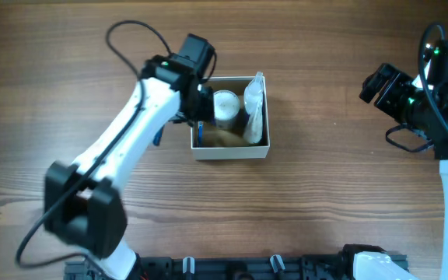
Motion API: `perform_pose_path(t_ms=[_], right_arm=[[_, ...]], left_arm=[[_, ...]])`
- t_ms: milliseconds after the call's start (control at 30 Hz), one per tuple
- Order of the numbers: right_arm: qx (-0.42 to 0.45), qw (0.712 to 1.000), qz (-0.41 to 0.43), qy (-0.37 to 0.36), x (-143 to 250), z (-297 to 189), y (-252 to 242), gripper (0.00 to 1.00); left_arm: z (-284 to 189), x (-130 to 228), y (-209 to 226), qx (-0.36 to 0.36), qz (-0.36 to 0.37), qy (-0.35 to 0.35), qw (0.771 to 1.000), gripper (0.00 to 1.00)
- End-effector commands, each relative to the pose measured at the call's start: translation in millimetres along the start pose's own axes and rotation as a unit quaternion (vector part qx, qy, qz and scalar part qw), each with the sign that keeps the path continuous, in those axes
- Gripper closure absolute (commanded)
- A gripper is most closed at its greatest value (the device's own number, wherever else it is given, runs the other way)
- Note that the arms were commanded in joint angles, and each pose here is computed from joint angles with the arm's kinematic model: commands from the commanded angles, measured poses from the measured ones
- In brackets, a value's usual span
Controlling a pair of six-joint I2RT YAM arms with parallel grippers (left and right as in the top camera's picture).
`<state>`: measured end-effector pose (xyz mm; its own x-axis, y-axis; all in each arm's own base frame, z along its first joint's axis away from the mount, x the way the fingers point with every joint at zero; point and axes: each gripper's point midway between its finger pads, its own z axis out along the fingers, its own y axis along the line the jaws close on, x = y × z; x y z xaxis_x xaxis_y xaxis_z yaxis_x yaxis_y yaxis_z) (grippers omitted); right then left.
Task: Pack container
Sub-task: 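Grasp the blue toothbrush with the left gripper and drop it into the box, then grasp the blue razor with the left gripper and place it in the box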
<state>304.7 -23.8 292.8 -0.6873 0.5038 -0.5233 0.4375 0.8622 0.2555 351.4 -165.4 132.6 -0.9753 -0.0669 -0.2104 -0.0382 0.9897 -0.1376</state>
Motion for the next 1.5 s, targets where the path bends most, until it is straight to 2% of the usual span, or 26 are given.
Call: perform_pose_path(t_ms=[0, 133, 267, 333, 367, 433, 633, 700, 767, 800, 867, 1033, 1167, 1267, 1367, 1467], right_arm=[[0.01, 1.0, 0.003, -0.005, -3.6, 0.9, -3.1, 0.0], [0.01, 1.0, 0.003, -0.005, -3.6, 0.9, -3.1, 0.0], [0.01, 1.0, 0.003, -0.005, -3.6, 0.9, -3.1, 0.0], [0.01, 1.0, 0.003, -0.005, -3.6, 0.9, -3.2, 0.0], [0.01, 1.0, 0.003, -0.005, -3.6, 0.9, -3.1, 0.0], [0.01, 1.0, 0.003, -0.005, -3.5, 0.9, -3.2, 0.0], [0.01, 1.0, 0.003, -0.005, -3.5, 0.9, -3.2, 0.0], [0.01, 1.0, 0.003, -0.005, -3.6, 0.9, -3.1, 0.01], [0.01, 1.0, 0.003, -0.005, -3.6, 0.9, -3.2, 0.0], [0.01, 1.0, 0.003, -0.005, -3.5, 0.9, -3.2, 0.0], [0.01, 1.0, 0.003, -0.005, -3.6, 0.9, -3.1, 0.0], [0.01, 1.0, 0.003, -0.005, -3.6, 0.9, -3.2, 0.0], [0.01, 1.0, 0.003, -0.005, -3.6, 0.9, -3.1, 0.0], [0.01, 1.0, 0.003, -0.005, -3.6, 0.9, -3.1, 0.0], [0.01, 1.0, 0.003, -0.005, -3.5, 0.9, -3.2, 0.0], [0.01, 1.0, 0.003, -0.005, -3.6, 1.0, -3.2, 0.0]], left_arm=[[-43.4, -16.3, 22.1, -0.001, -0.028, -0.062, 0.998, 0.3], [-32.9, -27.7, 71.4, -0.056, -0.072, -0.062, 0.994, 0.2], [15.0, -23.9, 106.7, -0.054, -0.04, -0.008, 0.998, 0.21], [48.3, -11.7, 111.2, -0.025, -0.008, 0.041, 0.999, 0.25], [67.1, -3.5, 120.1, -0.031, -0.005, 0.07, 0.997, 0.3], [88.2, 2.6, 127.9, -0.037, -0.009, 0.096, 0.995, 0.32], [126.8, 2.9, 132.5, -0.037, 0.014, 0.113, 0.993, 0.47], [128.3, 0.0, 132.2, -0.036, 0.015, 0.107, 0.994, 0.57], [128.5, -0.8, 132.1, -0.035, 0.015, 0.105, 0.994, 0.71], [128.4, -0.1, 132.2, -0.036, 0.015, 0.107, 0.994, 0.83], [127.9, 2.1, 132.5, -0.036, 0.014, 0.111, 0.993, 0.96], [112.9, 6.1, 131.6, -0.038, 0.013, 0.123, 0.992, 0.96], [55.5, -11.6, 118.5, -0.029, 0.016, 0.097, 0.995, 0.96], [5.4, -23.5, 80.1, 0.034, 0.03, 0.042, 0.998, 0.96], [-23.3, -27.1, 42.7, 0.063, 0.055, -0.009, 0.996, 0.96], [-20.4, -23.0, 11.5, 0.076, 0.078, -0.017, 0.994, 0.96]])
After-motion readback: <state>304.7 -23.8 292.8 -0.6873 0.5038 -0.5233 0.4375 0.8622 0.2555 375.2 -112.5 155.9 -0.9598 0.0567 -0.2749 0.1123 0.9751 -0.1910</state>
